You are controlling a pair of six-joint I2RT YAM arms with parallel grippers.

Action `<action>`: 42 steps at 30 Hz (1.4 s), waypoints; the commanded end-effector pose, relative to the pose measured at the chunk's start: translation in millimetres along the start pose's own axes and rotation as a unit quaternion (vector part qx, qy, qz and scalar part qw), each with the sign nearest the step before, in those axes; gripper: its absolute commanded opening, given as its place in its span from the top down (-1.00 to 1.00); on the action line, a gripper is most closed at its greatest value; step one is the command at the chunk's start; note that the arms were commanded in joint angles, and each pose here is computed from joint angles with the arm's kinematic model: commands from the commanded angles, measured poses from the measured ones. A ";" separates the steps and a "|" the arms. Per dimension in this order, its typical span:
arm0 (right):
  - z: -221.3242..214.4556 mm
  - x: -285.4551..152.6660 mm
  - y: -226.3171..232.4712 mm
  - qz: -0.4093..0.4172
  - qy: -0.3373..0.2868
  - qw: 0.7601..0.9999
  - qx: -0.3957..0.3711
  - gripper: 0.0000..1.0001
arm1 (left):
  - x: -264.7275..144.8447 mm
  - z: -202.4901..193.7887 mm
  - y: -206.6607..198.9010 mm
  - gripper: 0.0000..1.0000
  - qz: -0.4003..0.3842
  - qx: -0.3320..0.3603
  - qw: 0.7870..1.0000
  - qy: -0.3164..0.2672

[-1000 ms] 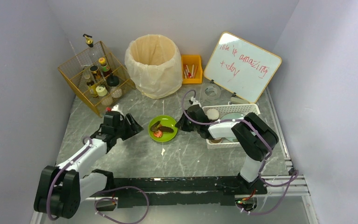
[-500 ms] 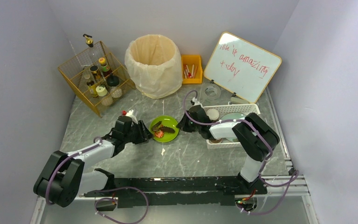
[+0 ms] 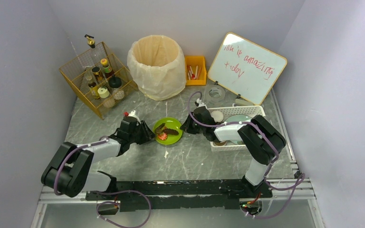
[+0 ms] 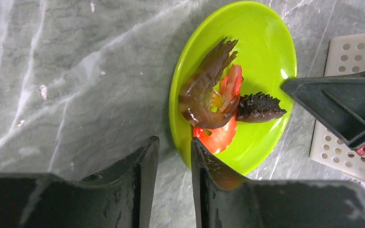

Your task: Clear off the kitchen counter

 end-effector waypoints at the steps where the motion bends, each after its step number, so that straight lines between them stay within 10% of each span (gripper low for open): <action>1: 10.2 -4.4 8.1 0.025 -0.020 0.999 -0.006 0.87 | 9.2 1.7 -2.2 0.35 -0.006 -0.001 1.000 0.007; 8: 11.3 -4.9 5.0 0.023 -0.022 0.999 -0.003 0.87 | 10.4 -2.6 4.3 0.90 0.013 -0.002 1.000 0.014; 21: 6.1 4.5 -7.8 0.034 0.013 0.999 0.027 0.44 | 17.3 -16.2 20.7 0.90 0.056 -0.003 0.997 0.046; 42: 1.9 16.5 -4.7 0.099 0.073 0.992 0.035 0.75 | 24.4 -14.7 20.8 0.90 0.056 0.000 0.997 0.049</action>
Point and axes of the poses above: each gripper's point midway between its finger pads, its own x axis out along the fingers, its own y axis along the line the jaws close on, z = x × y, the point moved 8 cm from there along -x, back along the fingers, and after that the axes turned 4 degrees about x, right-handed, at the moved point
